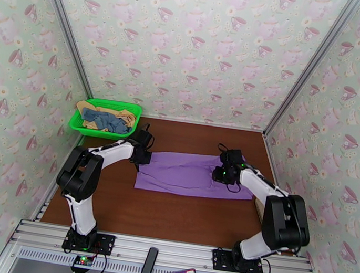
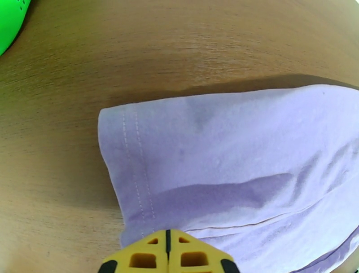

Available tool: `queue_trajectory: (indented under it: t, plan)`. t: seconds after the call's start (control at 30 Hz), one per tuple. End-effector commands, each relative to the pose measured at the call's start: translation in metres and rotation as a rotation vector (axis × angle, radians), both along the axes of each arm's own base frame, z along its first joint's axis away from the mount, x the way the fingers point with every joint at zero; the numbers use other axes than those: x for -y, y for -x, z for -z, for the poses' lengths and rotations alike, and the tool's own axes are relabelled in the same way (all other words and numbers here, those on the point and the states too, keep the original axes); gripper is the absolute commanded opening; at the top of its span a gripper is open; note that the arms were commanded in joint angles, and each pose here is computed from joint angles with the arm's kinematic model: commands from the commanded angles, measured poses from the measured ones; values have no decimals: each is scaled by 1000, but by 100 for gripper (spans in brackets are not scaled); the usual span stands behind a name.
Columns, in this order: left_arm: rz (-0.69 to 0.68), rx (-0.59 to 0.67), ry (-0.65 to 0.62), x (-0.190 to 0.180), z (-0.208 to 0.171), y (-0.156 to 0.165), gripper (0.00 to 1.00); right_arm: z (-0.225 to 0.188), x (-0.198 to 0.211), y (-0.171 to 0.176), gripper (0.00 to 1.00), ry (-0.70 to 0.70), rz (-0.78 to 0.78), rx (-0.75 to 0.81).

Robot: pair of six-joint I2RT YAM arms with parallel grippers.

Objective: Fold and stack the mixed laundry pile

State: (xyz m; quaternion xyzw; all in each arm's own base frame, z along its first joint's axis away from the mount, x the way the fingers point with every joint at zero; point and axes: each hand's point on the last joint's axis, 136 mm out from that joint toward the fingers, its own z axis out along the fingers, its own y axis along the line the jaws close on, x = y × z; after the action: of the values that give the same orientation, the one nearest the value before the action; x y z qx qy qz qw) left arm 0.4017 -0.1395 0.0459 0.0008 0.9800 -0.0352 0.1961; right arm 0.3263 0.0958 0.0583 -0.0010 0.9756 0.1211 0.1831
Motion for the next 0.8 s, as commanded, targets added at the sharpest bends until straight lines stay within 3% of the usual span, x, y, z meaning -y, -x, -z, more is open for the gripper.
queue_trajectory:
  t: [0.0, 0.2, 0.33, 0.57, 0.77]
  plan:
    - [1, 46, -6, -2, -15, -6, 1, -5, 4, 18, 29, -1, 53, -3]
    - [-3, 46, -16, -5, -17, -5, 0, -58, 7, -2, 35, 19, 60, 82]
    - [-13, 57, -19, -8, -22, -2, 0, -83, 4, -41, 37, 0, 62, 142]
    - [-24, 62, -15, -9, -26, 2, 0, -32, 29, -115, 17, 10, 110, 39]
    - [-28, 60, -16, -11, -24, 5, 0, 14, 42, -112, 8, 18, 144, -50]
